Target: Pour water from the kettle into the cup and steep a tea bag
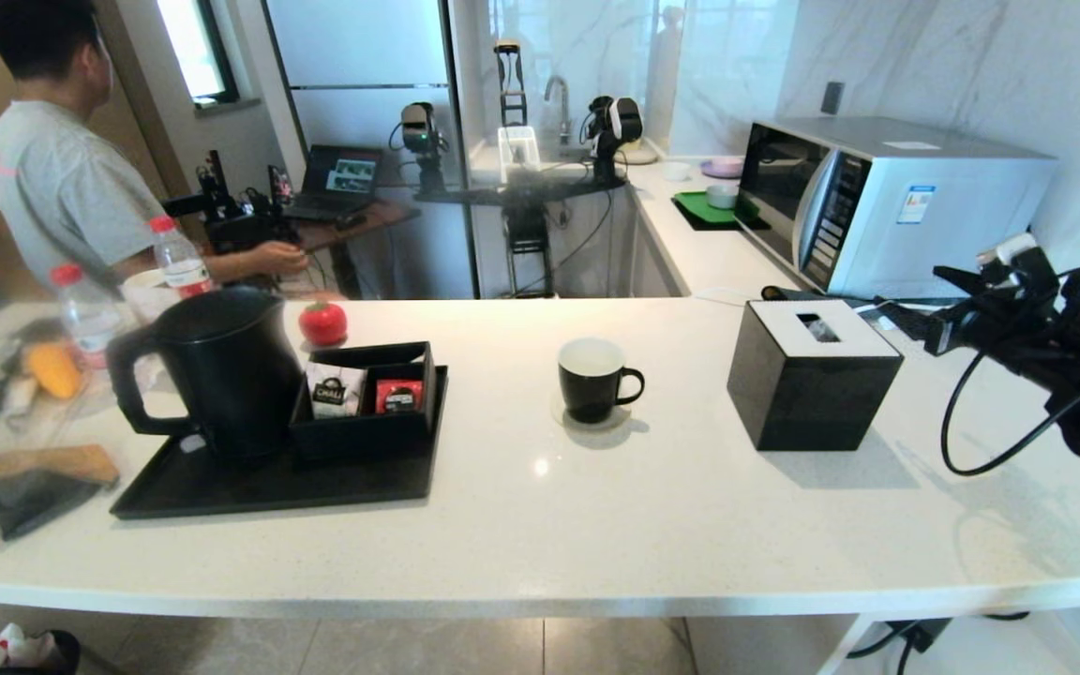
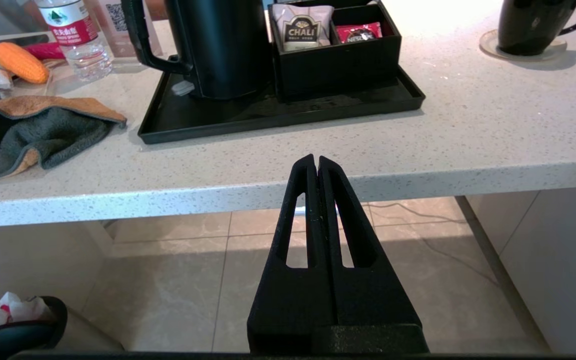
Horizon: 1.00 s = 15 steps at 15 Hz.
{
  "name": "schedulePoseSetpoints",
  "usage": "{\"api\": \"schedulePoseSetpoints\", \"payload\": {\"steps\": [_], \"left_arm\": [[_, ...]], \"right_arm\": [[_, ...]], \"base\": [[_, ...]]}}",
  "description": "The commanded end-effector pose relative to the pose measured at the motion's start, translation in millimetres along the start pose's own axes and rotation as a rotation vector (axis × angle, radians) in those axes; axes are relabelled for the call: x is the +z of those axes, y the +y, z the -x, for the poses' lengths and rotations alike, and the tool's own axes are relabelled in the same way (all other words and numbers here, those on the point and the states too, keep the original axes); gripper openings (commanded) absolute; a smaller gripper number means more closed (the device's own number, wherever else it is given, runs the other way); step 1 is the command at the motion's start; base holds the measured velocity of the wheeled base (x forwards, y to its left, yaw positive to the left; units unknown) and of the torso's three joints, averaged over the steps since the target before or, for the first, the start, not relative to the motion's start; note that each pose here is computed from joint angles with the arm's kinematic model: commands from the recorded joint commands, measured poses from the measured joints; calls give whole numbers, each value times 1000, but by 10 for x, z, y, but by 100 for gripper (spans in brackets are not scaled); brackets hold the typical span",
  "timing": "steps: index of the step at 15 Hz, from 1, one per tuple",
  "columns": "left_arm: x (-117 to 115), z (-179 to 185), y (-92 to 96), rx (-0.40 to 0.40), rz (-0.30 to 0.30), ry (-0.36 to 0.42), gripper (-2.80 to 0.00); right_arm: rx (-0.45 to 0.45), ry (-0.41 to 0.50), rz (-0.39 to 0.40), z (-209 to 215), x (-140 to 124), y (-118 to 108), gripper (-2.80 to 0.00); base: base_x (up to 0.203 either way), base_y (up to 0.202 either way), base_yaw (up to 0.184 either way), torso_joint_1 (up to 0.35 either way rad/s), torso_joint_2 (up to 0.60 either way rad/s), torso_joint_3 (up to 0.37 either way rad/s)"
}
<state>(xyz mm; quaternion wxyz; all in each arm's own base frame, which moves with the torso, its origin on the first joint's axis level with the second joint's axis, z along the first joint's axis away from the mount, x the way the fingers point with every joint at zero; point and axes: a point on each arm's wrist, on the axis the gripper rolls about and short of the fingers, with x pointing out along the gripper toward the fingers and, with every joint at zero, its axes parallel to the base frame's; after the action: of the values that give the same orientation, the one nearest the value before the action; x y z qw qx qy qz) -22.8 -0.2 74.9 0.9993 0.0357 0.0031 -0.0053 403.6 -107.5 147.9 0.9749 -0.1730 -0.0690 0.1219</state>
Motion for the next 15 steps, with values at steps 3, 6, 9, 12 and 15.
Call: {"api": "schedulePoseSetpoints", "payload": {"steps": [3, 6, 9, 12, 15], "left_arm": [[0, 0, 0, 1, -1, 0, -280], [0, 0, 0, 0, -1, 0, -280], [0, 0, 0, 1, -1, 0, -280], [0, 0, 0, 0, -1, 0, -280], [0, 0, 0, 1, -1, 0, -280]], "right_arm": [[-3, 30, 29, 12, -169, -24, 0], [-11, 39, 43, 22, -267, -51, 0], [-18, 49, 45, 36, -330, -64, 0], [-11, 69, 38, 69, -389, -27, 0], [1, 95, 29, 125, -481, 45, 0]], "base": [[0, 0, 0, 0, 0, 0], [0, 0, 0, 0, 0, 0], [0, 0, 0, 0, 0, 0], [0, 0, 0, 0, 0, 0], [0, 0, 0, 0, 0, 0]]}}
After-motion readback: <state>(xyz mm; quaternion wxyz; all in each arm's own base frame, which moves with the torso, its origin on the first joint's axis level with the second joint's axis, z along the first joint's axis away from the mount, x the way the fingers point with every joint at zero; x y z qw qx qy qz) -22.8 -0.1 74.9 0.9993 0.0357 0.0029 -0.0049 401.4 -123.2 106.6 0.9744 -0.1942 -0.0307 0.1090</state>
